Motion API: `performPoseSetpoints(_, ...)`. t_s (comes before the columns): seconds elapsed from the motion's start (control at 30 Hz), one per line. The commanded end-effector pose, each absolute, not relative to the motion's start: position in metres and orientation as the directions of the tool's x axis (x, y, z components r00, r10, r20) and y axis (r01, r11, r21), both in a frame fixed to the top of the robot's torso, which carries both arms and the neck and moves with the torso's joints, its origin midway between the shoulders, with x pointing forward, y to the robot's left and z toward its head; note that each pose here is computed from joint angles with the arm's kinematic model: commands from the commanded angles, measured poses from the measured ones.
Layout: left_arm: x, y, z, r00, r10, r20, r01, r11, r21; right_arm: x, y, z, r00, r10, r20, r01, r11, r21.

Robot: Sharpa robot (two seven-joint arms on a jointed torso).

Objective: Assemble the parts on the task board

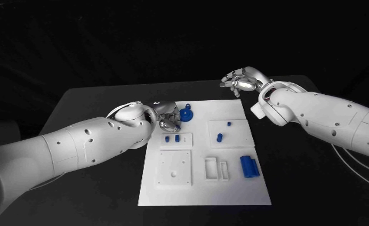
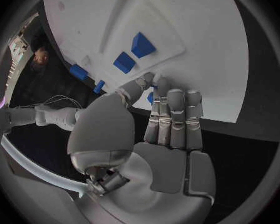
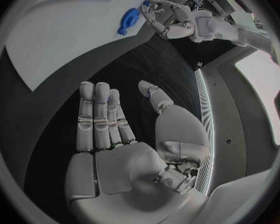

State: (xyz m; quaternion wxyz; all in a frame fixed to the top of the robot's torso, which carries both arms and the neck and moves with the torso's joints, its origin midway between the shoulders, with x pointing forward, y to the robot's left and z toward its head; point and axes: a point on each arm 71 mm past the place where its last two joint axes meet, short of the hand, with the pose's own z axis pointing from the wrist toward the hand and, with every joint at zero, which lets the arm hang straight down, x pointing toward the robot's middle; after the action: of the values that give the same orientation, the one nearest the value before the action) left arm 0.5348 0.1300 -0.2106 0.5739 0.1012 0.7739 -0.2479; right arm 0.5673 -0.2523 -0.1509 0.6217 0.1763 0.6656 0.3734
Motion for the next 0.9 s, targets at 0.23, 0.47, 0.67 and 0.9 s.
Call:
performPoseSetpoints(0.23, 0.5361, 0.1328, -0.2025, -0.314, -0.333, -0.889, 0.434, 0.783, -0.446, 0.5672, -0.2524, -0.1512, -0.173, 0.701, -0.692, -0.231, 0.654, 0.72)
performPoseSetpoints(0.47, 0.5354, 0.1346, -0.2002, -0.327, -0.414, -0.849, 0.425, 0.739, -0.524, 0.5671, -0.2528, -0.1514, -0.173, 0.701, -0.692, -0.231, 0.654, 0.721)
performPoseSetpoints(0.67, 0.5355, 0.1357, -0.2003, -0.345, -0.446, -0.826, 0.411, 0.72, -0.56, 0.5671, -0.253, -0.1515, -0.173, 0.701, -0.692, -0.231, 0.654, 0.721)
performPoseSetpoints(0.9, 0.537, 0.1395, -0.2011, -0.356, -0.466, -0.81, 0.387, 0.715, -0.582, 0.567, -0.2531, -0.1516, -0.173, 0.701, -0.692, -0.23, 0.654, 0.721)
